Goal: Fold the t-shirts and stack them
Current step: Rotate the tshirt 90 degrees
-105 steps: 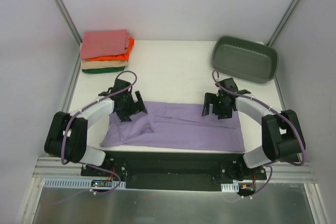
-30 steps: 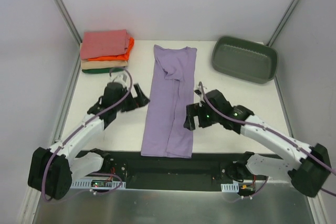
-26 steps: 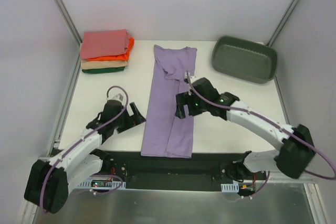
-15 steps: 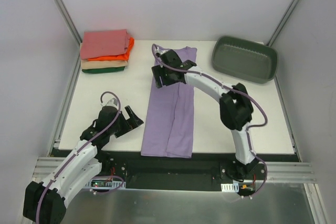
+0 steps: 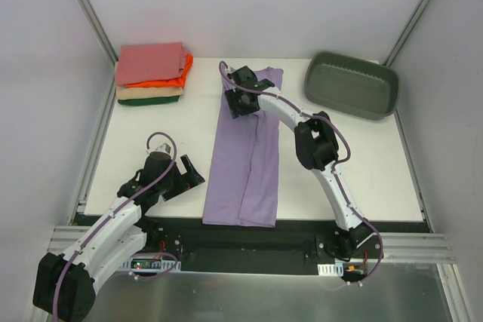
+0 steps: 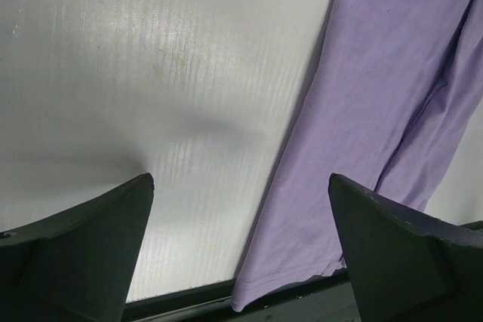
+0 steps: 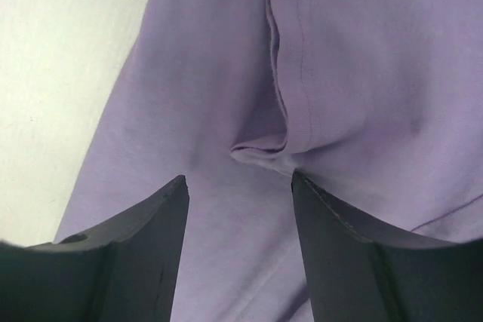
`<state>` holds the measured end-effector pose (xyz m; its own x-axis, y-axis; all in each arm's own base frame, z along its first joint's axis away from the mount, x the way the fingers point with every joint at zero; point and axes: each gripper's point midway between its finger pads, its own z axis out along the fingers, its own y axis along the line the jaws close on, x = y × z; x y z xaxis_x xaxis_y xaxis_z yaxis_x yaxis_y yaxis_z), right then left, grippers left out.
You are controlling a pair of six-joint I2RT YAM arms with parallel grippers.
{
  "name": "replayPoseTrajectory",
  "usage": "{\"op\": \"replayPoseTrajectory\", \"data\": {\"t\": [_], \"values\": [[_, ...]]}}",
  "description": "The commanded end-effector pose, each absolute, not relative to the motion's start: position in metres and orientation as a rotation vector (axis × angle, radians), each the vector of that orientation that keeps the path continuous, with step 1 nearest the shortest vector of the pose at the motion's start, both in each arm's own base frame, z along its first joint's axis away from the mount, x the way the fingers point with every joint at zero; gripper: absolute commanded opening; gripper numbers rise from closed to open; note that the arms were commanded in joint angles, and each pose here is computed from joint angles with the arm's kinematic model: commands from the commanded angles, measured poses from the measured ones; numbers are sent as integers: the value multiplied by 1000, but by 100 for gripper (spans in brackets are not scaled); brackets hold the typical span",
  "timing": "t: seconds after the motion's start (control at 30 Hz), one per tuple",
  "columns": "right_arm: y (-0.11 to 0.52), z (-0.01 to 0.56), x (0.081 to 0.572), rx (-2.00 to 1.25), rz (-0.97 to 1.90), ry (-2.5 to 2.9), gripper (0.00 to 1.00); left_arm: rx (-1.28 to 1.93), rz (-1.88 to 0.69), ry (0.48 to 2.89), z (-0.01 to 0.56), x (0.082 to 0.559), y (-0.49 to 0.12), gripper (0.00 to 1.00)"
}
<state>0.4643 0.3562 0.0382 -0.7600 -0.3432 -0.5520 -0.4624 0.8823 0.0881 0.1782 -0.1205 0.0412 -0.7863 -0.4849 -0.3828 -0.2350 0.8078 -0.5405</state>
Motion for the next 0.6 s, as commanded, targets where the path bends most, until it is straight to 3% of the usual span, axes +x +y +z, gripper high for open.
{"op": "replayPoseTrajectory", "data": {"t": [0.0, 0.57], "values": [[361, 56, 474, -600, 290, 2456, 59, -500, -612, 2461, 51, 185, -117, 99], [347, 46, 490, -580, 143, 2461, 47, -491, -570, 2495, 43, 184, -114, 99]]}}
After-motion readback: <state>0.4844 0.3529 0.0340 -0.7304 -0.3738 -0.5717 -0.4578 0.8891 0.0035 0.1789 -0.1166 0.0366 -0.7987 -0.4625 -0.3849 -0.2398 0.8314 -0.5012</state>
